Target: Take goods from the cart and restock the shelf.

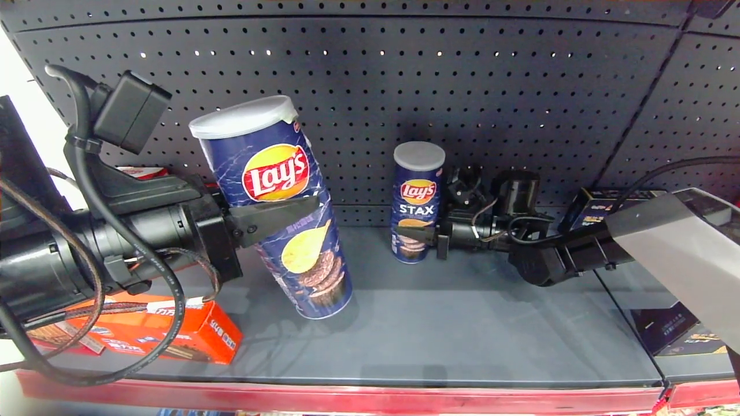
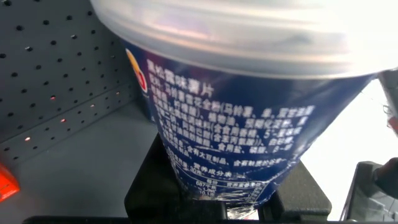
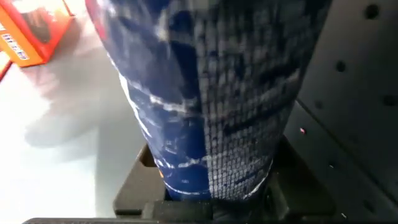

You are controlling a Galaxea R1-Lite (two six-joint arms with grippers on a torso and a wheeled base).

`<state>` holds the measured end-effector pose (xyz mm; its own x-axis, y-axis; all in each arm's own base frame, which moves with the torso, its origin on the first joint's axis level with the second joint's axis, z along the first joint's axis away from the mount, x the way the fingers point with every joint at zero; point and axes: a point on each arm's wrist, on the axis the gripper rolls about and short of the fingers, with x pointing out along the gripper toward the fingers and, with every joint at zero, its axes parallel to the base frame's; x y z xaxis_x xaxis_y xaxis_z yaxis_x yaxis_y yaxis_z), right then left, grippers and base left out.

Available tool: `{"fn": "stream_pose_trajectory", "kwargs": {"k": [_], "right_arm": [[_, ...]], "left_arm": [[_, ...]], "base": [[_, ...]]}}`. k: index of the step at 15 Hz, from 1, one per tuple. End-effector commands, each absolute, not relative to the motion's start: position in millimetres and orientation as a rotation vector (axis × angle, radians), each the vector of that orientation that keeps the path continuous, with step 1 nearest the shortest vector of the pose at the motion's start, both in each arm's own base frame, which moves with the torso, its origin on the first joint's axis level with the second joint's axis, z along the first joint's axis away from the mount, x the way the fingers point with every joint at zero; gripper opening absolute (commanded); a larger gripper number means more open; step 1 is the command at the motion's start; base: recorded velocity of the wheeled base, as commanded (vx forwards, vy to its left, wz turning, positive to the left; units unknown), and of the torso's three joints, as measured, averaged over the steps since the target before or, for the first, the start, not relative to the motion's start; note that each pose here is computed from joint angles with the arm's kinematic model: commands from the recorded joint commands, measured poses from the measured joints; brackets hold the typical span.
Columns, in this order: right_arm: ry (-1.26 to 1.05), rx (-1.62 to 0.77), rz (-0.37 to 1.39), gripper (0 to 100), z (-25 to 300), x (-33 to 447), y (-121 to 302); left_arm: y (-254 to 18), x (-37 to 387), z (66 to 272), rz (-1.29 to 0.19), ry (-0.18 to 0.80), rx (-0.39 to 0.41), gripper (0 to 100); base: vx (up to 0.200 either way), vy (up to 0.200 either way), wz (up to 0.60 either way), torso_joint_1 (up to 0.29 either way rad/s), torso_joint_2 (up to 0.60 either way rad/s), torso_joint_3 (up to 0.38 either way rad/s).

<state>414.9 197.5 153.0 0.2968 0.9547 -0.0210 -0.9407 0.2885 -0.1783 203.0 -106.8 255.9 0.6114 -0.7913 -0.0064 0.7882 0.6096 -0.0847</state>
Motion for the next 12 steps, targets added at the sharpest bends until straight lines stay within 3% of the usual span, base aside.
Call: {"fn": "stream_pose_trajectory", "kwargs": {"k": [1, 5, 9, 12], "right_arm": [[-0.149, -0.178, 1.274, 0, 182.1, 392.2, 197.5], [-0.172, -0.177, 1.264, 0, 199.7, 322.3, 199.7], [-0.131, -0.169, 1.350, 0, 180.3, 249.4, 188.6], [-0.099, -0.168, 1.352, 0, 157.0, 232.7, 176.7]], "left_arm": [[-104.9, 201.8, 256.6, -0.907, 0.041, -0.077, 0], [-104.7, 201.5, 256.9, -0.908, 0.039, -0.076, 0], [-104.4, 201.6, 256.5, -0.904, 0.041, -0.077, 0], [-104.7, 201.5, 256.9, -0.906, 0.040, -0.079, 0]], "base": [[0.000, 0.000, 0.00, 0.000, 0.00, 0.000], [0.000, 0.000, 0.00, 0.000, 0.00, 0.000], [0.000, 0.000, 0.00, 0.000, 0.00, 0.000], [0.000, 0.000, 0.00, 0.000, 0.00, 0.000]]}}
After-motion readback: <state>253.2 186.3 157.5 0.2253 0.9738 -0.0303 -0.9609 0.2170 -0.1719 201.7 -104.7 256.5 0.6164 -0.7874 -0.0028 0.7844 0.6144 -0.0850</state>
